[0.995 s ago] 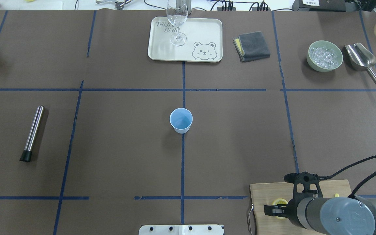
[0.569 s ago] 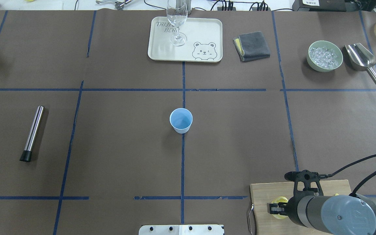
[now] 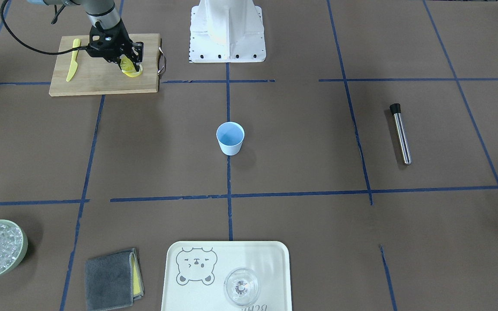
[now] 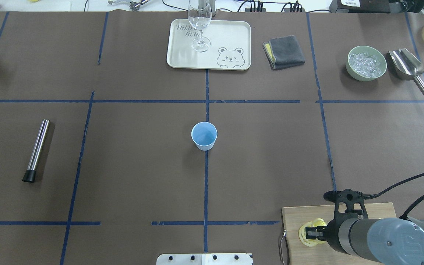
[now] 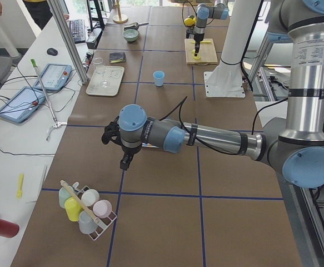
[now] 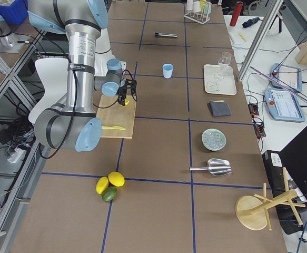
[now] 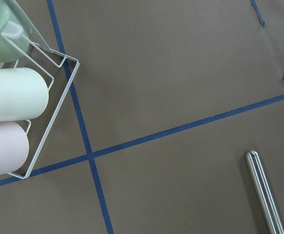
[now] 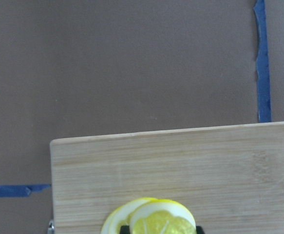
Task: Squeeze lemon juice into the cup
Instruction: 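Grasp the lemon slice with the right gripper and lift it, then carry the lemon slice with the right gripper over the light-blue cup, then lower the lemon slice into the cup and open the right gripper, then raise the right gripper away from the cup while the left gripper grasps the metal cylinder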
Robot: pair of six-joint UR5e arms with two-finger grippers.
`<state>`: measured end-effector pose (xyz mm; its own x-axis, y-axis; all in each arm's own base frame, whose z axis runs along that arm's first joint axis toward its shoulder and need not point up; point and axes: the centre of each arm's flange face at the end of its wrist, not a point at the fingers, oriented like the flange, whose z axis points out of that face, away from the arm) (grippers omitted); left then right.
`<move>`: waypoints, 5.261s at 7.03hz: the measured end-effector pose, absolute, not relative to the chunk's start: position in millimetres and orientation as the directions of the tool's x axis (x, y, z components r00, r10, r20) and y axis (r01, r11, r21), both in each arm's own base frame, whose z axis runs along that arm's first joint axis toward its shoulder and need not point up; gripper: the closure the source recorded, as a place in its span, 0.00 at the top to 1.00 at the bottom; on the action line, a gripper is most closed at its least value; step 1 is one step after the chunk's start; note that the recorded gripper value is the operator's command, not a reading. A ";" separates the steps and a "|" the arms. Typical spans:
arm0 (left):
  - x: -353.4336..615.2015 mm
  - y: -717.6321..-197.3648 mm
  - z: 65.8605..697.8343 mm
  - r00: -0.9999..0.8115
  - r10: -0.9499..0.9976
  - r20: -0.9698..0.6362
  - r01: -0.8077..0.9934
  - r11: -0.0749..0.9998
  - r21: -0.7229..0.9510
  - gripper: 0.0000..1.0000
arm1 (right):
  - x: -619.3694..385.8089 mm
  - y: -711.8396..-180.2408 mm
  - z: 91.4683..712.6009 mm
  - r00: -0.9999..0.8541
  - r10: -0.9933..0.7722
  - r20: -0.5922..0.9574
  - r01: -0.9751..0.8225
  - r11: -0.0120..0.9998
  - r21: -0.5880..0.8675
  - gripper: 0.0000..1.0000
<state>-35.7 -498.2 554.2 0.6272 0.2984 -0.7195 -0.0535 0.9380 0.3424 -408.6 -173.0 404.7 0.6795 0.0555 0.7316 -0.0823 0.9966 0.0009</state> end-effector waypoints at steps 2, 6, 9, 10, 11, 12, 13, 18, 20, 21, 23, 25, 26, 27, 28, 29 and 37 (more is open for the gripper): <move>-36.0 -498.1 553.7 0.627 0.299 -0.719 -0.053 0.938 0.343 1.00 | -403.5 -173.4 407.0 0.684 0.057 0.727 -0.085 0.996 0.001 0.46; -36.5 -497.8 550.1 0.627 0.303 -0.718 -0.052 0.936 0.349 1.00 | -386.0 -176.1 393.8 0.667 0.063 0.742 -0.096 0.995 0.002 0.46; -36.5 -497.5 549.3 0.627 0.304 -0.717 -0.052 0.935 0.350 1.00 | -375.1 -203.1 358.9 0.601 0.099 0.793 -0.159 0.987 -0.003 0.46; -36.5 -497.4 549.4 0.627 0.303 -0.717 -0.052 0.935 0.350 1.00 | -380.5 -215.2 341.0 0.563 0.109 0.819 -0.178 0.984 -0.008 0.46; -36.5 -497.5 549.3 0.627 0.304 -0.717 -0.052 0.935 0.350 1.00 | -385.8 -230.5 324.1 0.530 0.122 0.839 -0.196 0.980 -0.019 0.46; -36.5 -497.7 549.5 0.627 0.303 -0.717 -0.052 0.935 0.350 1.00 | -394.2 -251.1 305.5 0.510 0.141 0.848 -0.222 0.975 -0.029 0.47; -36.5 -497.6 549.8 0.627 0.303 -0.717 -0.052 0.935 0.350 1.00 | -408.1 -277.7 276.4 0.503 0.166 0.848 -0.253 0.967 -0.039 0.47; -37.3 -497.0 548.8 0.628 0.303 -0.717 -0.050 0.935 0.351 1.00 | -496.0 -383.8 171.3 0.474 0.278 0.835 -0.367 0.925 -0.099 0.50; -37.7 -496.9 548.3 0.628 0.304 -0.717 -0.050 0.935 0.352 1.00 | -534.9 -406.6 151.7 0.483 0.302 0.822 -0.383 0.917 -0.112 0.50; -37.6 -496.9 548.3 0.628 0.304 -0.717 -0.050 0.935 0.352 1.00 | -547.8 -413.7 148.5 0.487 0.310 0.816 -0.388 0.914 -0.116 0.50; -37.3 -496.9 548.7 0.628 0.303 -0.717 -0.050 0.935 0.351 1.00 | -569.1 -424.9 156.2 0.482 0.317 0.817 -0.394 0.911 -0.121 0.52; -37.3 -496.9 548.5 0.628 0.302 -0.717 -0.050 0.935 0.351 1.00 | -576.2 -428.2 161.8 0.477 0.319 0.819 -0.393 0.911 -0.125 0.61; -37.3 -496.9 547.7 0.628 0.304 -0.717 -0.050 0.935 0.352 1.00 | -576.8 -428.3 163.4 0.479 0.318 0.818 -0.391 0.912 -0.126 0.64; -37.3 -496.8 546.5 0.628 0.305 -0.716 -0.050 0.934 0.355 1.00 | -576.8 -428.1 163.7 0.479 0.317 0.819 -0.389 0.912 -0.126 0.71; -37.3 -496.7 545.6 0.628 0.306 -0.716 -0.049 0.933 0.356 1.00 | -576.5 -427.8 164.0 0.479 0.317 0.819 -0.388 0.913 -0.126 0.75; -37.3 -496.7 545.4 0.628 0.307 -0.715 -0.049 0.933 0.357 1.00 | -576.1 -427.5 164.6 0.479 0.316 0.819 -0.387 0.913 -0.126 0.90; 116.1 -508.7 510.3 0.618 0.162 -0.769 0.015 0.976 0.218 1.00 | -404.3 -442.1 249.9 0.505 0.213 0.837 -0.258 0.962 -0.090 1.00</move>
<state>116.1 -508.7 510.3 0.6178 0.1621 -0.7695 0.0150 0.9759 0.2176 -404.3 -442.1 249.9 0.5046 0.2135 0.8365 -0.2583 0.9619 -0.0896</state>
